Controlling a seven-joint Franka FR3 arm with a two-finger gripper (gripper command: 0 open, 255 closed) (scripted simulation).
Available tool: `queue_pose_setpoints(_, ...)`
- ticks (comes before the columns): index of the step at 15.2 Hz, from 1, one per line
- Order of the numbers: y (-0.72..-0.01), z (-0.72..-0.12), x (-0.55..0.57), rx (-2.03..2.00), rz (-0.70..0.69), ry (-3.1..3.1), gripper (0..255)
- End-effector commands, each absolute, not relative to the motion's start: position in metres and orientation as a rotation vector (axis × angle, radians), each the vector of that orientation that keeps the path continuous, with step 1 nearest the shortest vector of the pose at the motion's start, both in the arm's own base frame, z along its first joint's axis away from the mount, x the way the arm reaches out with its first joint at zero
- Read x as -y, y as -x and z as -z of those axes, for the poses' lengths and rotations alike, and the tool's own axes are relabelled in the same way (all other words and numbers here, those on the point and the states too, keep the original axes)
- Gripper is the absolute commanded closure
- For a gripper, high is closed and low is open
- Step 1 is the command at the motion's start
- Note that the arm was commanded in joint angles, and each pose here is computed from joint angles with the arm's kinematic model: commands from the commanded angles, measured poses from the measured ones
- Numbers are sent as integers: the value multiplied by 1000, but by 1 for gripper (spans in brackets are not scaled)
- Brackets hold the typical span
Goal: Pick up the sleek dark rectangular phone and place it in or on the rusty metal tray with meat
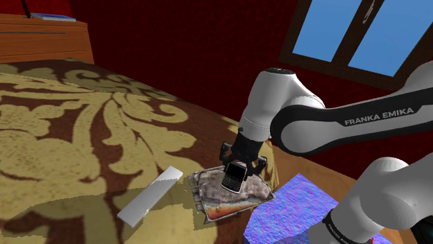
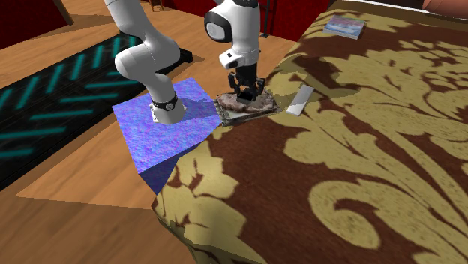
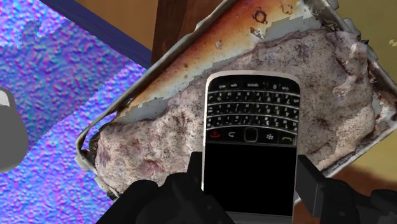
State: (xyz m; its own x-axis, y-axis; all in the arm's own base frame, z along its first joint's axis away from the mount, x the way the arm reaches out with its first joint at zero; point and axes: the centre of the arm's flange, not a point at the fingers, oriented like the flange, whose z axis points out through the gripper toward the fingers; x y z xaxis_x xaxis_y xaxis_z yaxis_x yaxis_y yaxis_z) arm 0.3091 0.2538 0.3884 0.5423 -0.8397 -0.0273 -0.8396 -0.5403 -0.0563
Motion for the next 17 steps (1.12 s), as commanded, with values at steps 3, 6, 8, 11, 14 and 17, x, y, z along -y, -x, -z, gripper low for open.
queue_pose_setpoints(3,-308,-383,-254,-1473,6,2703,255)
queue_pose_setpoints(6,-308,-383,-254,-1473,6,2703,255)
queue_pose_setpoints(8,-308,-383,-254,-1473,6,2703,255)
queue_pose_setpoints(11,-308,-383,-254,-1473,6,2703,0)
queue_pose_setpoints(14,-308,-383,-254,-1473,6,2703,0)
queue_pose_setpoints(17,-307,-423,-252,-1473,6,2703,0)
